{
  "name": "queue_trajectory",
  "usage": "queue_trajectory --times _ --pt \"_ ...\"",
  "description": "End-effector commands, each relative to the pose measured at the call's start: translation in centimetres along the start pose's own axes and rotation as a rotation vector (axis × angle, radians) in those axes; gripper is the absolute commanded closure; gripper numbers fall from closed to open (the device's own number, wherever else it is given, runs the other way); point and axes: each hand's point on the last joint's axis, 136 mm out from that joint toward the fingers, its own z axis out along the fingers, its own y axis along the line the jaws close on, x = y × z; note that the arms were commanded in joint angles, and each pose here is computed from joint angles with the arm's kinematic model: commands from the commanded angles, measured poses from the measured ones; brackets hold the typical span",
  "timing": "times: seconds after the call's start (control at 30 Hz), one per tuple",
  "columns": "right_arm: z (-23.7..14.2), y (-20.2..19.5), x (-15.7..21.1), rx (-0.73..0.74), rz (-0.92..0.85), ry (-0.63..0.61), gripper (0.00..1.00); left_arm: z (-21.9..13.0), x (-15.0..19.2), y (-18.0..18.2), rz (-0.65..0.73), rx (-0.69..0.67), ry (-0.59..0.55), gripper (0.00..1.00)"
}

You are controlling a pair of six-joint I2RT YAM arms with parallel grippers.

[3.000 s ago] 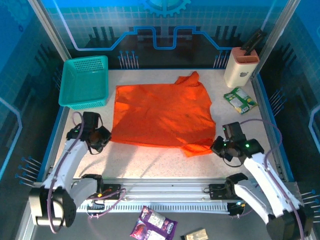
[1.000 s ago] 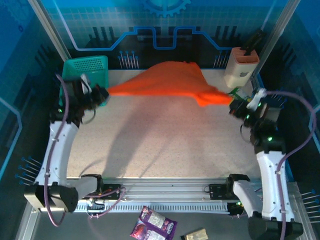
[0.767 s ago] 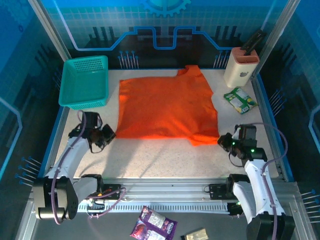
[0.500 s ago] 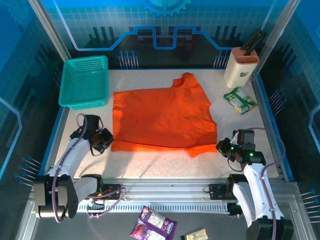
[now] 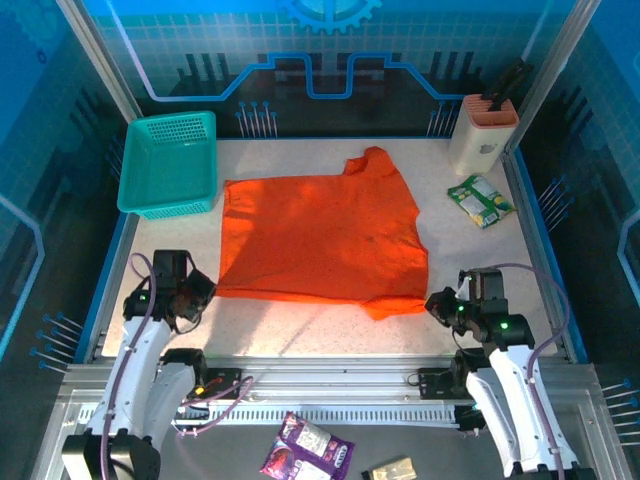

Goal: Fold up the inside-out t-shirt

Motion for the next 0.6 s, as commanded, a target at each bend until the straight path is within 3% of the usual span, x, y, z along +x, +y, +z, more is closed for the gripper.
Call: queue_trajectory --times 0.0,0.57 --pt "-0.5 2.5 -1.5 -0.045 -0.041 -0.016 1.0 0.6 0.4 1.1 -0.033 -0.043 0.022 1.0" --pt "3.3 7.6 -10.4 0.015 -0.139 -0.043 1.0 2.7 -6.0 -5.5 0.174 -0.093 -0.016 1.0"
